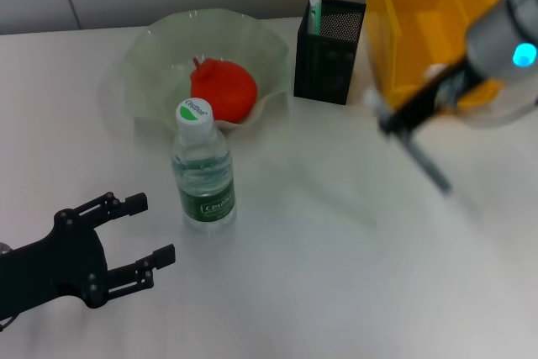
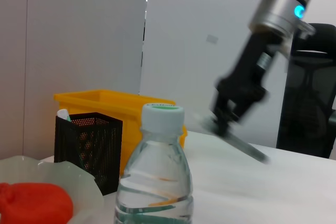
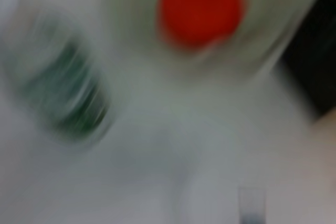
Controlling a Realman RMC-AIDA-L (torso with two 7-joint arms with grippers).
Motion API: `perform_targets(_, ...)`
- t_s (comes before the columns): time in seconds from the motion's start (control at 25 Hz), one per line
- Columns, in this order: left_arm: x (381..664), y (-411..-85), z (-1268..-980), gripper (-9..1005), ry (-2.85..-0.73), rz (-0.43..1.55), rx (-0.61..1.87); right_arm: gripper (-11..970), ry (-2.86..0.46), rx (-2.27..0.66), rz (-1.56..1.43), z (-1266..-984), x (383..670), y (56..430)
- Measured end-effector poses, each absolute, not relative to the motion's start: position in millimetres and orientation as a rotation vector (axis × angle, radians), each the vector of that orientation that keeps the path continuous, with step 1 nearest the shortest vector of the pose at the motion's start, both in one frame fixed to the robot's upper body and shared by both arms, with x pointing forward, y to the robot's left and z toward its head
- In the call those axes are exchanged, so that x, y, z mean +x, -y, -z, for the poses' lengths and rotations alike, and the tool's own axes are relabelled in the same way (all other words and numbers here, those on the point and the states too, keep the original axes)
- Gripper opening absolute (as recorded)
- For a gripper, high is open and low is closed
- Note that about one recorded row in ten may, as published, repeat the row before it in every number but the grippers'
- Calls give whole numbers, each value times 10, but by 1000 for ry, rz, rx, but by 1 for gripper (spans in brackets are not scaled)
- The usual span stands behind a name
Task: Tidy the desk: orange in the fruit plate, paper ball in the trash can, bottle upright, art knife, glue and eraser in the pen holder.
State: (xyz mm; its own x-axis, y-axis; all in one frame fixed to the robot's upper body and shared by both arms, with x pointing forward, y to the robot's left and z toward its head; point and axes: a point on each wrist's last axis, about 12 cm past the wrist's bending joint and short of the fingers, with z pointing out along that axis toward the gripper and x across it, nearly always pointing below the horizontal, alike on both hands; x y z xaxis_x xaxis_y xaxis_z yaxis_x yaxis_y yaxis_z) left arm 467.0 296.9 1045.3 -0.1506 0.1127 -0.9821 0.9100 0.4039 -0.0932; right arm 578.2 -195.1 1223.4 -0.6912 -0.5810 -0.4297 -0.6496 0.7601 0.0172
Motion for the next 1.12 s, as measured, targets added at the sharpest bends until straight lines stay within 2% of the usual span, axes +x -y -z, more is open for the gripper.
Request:
perform_targets(0.36, 4682, -2952, -10451, 800, -1574, 925, 919, 156, -2172, -729, -99, -12520, 6257, 2253)
perform_targets(0.68, 4669, -2967, -10446, 800, -1576, 922, 886, 157, -2045, -660, -66, -12450, 6503, 2234)
perform_targets(1.12, 4671, -2962, -10451, 800, -1564, 930, 852, 158, -1972, -631, -153, -12339, 6672, 2060)
